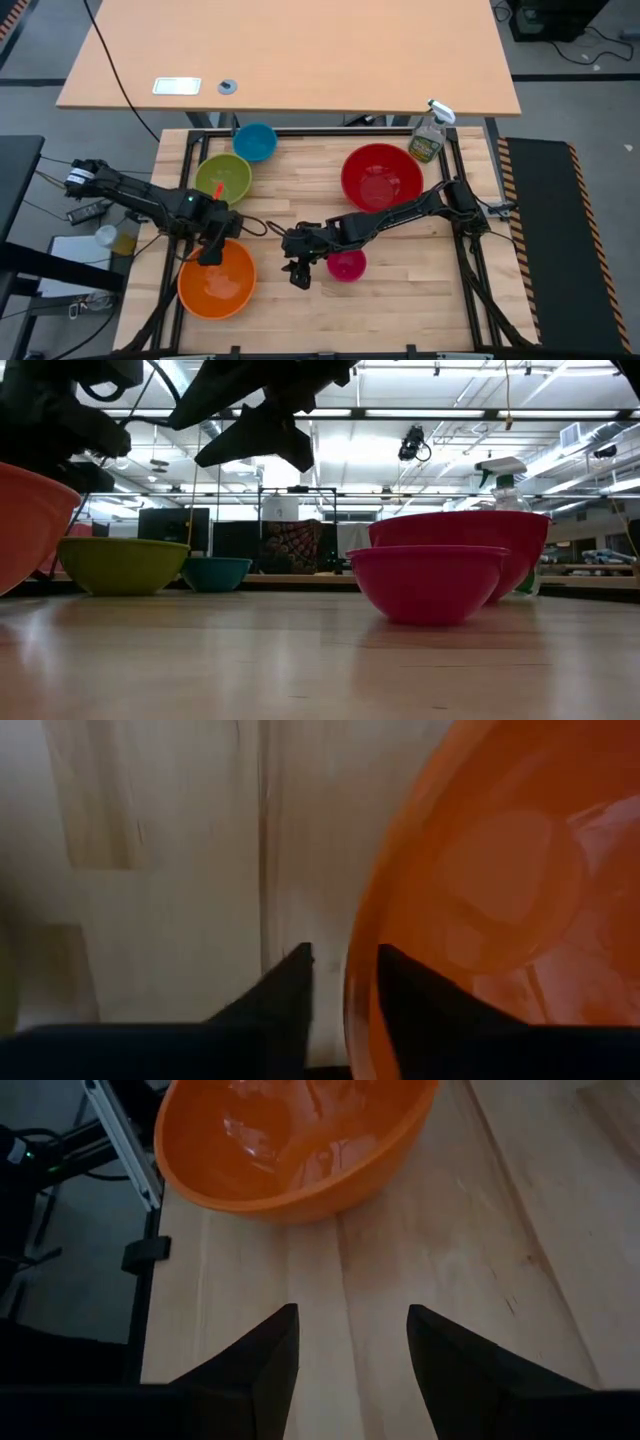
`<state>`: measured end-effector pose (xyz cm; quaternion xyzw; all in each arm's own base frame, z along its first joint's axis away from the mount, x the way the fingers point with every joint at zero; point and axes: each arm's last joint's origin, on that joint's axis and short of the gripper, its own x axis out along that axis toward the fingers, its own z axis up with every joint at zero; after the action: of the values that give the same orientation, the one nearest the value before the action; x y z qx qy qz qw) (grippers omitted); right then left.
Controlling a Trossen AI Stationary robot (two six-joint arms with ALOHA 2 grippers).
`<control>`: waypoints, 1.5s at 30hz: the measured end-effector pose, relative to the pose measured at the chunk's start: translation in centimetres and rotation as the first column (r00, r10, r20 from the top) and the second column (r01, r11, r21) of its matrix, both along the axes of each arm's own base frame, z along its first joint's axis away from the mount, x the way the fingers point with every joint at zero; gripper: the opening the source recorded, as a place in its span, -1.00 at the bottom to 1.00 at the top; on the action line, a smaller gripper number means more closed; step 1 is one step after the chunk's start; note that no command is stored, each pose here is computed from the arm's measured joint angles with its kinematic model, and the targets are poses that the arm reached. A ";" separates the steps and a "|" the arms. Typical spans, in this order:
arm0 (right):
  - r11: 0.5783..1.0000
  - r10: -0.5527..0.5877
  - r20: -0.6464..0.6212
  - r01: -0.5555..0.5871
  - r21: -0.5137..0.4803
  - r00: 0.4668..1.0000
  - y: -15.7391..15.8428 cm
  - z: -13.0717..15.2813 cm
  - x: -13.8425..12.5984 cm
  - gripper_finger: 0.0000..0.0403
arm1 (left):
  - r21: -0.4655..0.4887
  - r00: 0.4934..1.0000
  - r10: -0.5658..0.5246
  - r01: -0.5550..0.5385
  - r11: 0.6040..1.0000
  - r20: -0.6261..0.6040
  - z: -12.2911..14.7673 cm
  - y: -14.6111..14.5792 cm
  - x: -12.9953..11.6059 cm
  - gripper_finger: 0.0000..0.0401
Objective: Nest bowls inside each other
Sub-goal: Stack the orange bowl on top of the red bowl
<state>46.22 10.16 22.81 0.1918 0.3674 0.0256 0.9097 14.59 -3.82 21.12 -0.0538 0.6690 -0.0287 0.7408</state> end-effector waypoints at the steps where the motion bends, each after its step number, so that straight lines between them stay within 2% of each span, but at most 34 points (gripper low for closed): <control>1: 1.000 -0.001 0.001 0.001 0.000 1.000 0.0 0.0 0.0 -0.04 | 0.002 1.000 0.002 -0.002 1.000 -0.013 -0.2 0.0 0.1 -0.62; 3: 1.000 -0.003 0.001 0.003 0.000 1.000 -0.1 0.0 0.0 -0.04 | 0.003 0.999 0.008 -0.008 1.000 -0.037 -0.5 -0.1 0.4 -0.83; 5: 1.000 -0.006 0.001 0.006 0.001 1.000 -0.3 0.0 0.1 -0.04 | -0.012 0.999 0.015 -0.015 1.000 -0.045 -0.5 -0.2 0.6 -0.92; 11: 1.000 0.006 -0.005 -0.006 0.029 1.000 -0.6 0.1 0.1 -0.04 | -0.012 0.997 0.073 -0.073 0.997 -0.033 -0.3 -0.1 0.4 -0.91; 14: 0.999 -0.011 0.008 0.010 0.036 1.000 -0.8 0.7 0.3 -0.04 | -0.011 0.988 0.154 -0.154 0.988 -0.011 0.4 0.2 0.2 -0.93; 17: 0.996 -0.076 0.017 0.075 0.039 0.997 -1.2 1.8 0.6 -0.04 | -0.009 0.972 0.236 -0.236 0.972 -0.004 1.1 0.4 0.0 -0.93; 20: 0.990 -0.143 0.050 0.142 0.007 0.988 -1.8 3.3 0.9 -0.06 | -0.009 0.961 0.274 -0.274 0.962 -0.022 1.0 0.4 -0.1 -0.93; 23: 0.979 -0.200 0.067 0.202 -0.030 0.978 -2.5 3.6 1.0 -0.08 | -0.020 0.949 0.315 -0.315 0.949 -0.021 1.0 0.4 0.1 -0.93; 28: 0.966 -0.256 0.039 0.257 -0.009 0.966 -3.3 2.6 1.3 -0.06 | -0.033 0.912 0.409 -0.410 0.911 -0.028 1.0 0.4 0.1 -0.93; 33: 0.954 -0.291 0.046 0.294 -0.053 0.956 -3.3 1.7 1.3 -0.06 | -0.045 0.860 0.510 -0.509 0.859 0.004 1.1 0.4 0.5 -0.92; 41: 0.953 -0.269 -0.010 0.264 -0.151 0.963 -3.5 -0.7 0.6 -0.06 | -0.117 0.752 0.646 -0.635 0.763 0.133 1.4 0.4 1.9 -0.92; 45: 0.951 -0.258 -0.016 0.251 -0.182 0.966 -3.4 -0.9 0.4 -0.07 | -0.140 0.717 0.676 -0.661 0.737 0.170 1.6 0.4 2.2 -0.92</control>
<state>46.60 6.76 21.90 0.1559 0.3582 -0.1286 0.9115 16.80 -3.46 22.69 -0.3138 0.5212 0.2122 0.7648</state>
